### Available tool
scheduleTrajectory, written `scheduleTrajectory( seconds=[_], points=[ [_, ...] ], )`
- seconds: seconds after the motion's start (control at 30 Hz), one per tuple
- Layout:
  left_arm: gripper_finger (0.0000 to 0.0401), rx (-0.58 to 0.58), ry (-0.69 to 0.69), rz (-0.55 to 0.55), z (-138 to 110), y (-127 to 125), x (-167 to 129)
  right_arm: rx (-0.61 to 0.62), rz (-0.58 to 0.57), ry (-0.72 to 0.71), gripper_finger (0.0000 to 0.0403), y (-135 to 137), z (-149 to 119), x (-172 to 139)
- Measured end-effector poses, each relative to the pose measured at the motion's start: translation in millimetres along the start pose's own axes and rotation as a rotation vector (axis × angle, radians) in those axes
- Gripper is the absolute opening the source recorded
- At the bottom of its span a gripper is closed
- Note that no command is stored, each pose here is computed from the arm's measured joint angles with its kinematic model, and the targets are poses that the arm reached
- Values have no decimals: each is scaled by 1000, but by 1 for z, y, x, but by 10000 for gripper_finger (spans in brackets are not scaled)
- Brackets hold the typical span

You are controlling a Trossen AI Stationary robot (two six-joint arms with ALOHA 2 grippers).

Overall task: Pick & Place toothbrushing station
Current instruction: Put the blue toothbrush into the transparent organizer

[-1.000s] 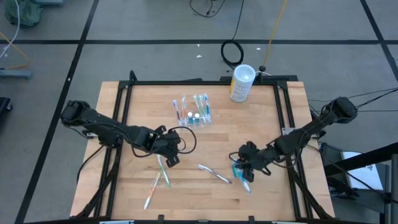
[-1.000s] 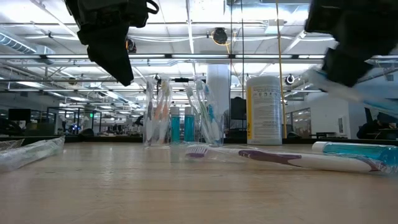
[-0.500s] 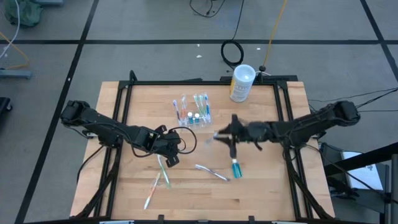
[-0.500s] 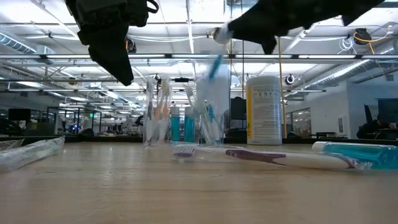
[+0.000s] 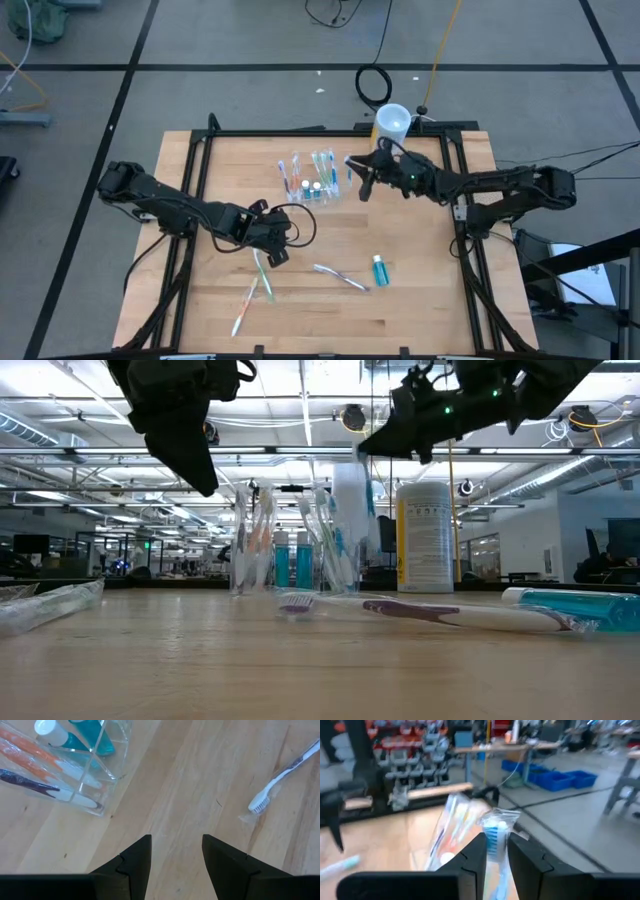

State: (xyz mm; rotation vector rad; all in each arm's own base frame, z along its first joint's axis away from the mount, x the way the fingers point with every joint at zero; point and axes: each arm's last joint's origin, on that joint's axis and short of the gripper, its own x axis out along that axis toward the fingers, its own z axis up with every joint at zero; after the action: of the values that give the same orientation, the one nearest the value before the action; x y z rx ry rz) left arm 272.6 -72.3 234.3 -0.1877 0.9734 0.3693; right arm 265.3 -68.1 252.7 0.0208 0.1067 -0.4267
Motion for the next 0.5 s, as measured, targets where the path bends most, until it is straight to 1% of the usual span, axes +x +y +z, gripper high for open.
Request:
scheduleTrajectory(
  seconds=[0.07,0.13,0.27,0.5],
  points=[
    [182,14,0,0,0,0,0,1,29,16,67,-4,-4,4],
    [182,26,0,0,0,0,0,7,62,-7,67,-4,-5,9],
    [182,25,0,0,0,0,0,27,68,-61,67,-4,-6,15],
    [182,26,0,0,0,0,0,-42,64,-189,48,-4,6,14]
  ],
)
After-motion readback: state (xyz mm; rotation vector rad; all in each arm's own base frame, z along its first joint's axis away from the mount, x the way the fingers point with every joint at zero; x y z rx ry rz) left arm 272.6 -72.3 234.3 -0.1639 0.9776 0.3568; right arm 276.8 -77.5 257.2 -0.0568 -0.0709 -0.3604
